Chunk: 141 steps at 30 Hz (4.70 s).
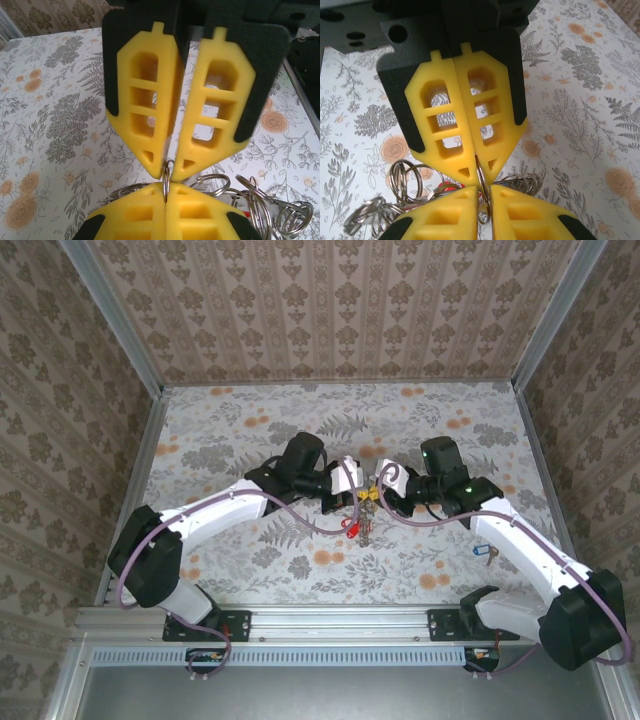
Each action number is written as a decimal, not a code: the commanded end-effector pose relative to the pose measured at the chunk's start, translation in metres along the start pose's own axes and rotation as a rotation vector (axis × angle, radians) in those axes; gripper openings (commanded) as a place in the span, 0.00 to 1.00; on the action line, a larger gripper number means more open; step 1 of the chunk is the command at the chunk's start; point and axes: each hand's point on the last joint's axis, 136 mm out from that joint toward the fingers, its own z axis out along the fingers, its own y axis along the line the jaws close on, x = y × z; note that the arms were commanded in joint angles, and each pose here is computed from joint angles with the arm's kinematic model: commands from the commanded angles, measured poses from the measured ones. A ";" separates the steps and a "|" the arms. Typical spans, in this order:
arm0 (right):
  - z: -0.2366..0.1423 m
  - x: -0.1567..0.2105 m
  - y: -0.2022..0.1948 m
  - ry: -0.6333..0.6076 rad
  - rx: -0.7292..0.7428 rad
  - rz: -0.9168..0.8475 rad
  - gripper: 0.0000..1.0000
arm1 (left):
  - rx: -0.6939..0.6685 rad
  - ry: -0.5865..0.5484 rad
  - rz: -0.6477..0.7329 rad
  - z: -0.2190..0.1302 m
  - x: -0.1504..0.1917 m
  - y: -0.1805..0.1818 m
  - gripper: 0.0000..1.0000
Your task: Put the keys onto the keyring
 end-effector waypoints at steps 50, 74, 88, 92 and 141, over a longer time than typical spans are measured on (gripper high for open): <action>0.016 0.023 -0.013 -0.021 0.047 0.003 0.13 | -0.025 -0.198 0.009 -0.021 -0.036 0.001 0.00; -0.013 -0.022 0.005 -0.180 -0.006 -0.076 0.22 | -0.020 -0.163 0.027 -0.016 -0.036 -0.003 0.00; 0.003 -0.013 -0.002 -0.141 -0.041 -0.073 0.18 | -0.018 -0.173 0.042 -0.018 -0.038 -0.005 0.00; 0.005 -0.009 0.000 -0.122 -0.069 -0.067 0.13 | -0.023 -0.172 0.041 -0.018 -0.037 -0.005 0.00; 0.003 0.001 0.007 -0.065 -0.069 -0.052 0.14 | -0.007 -0.168 0.031 -0.015 -0.031 -0.004 0.00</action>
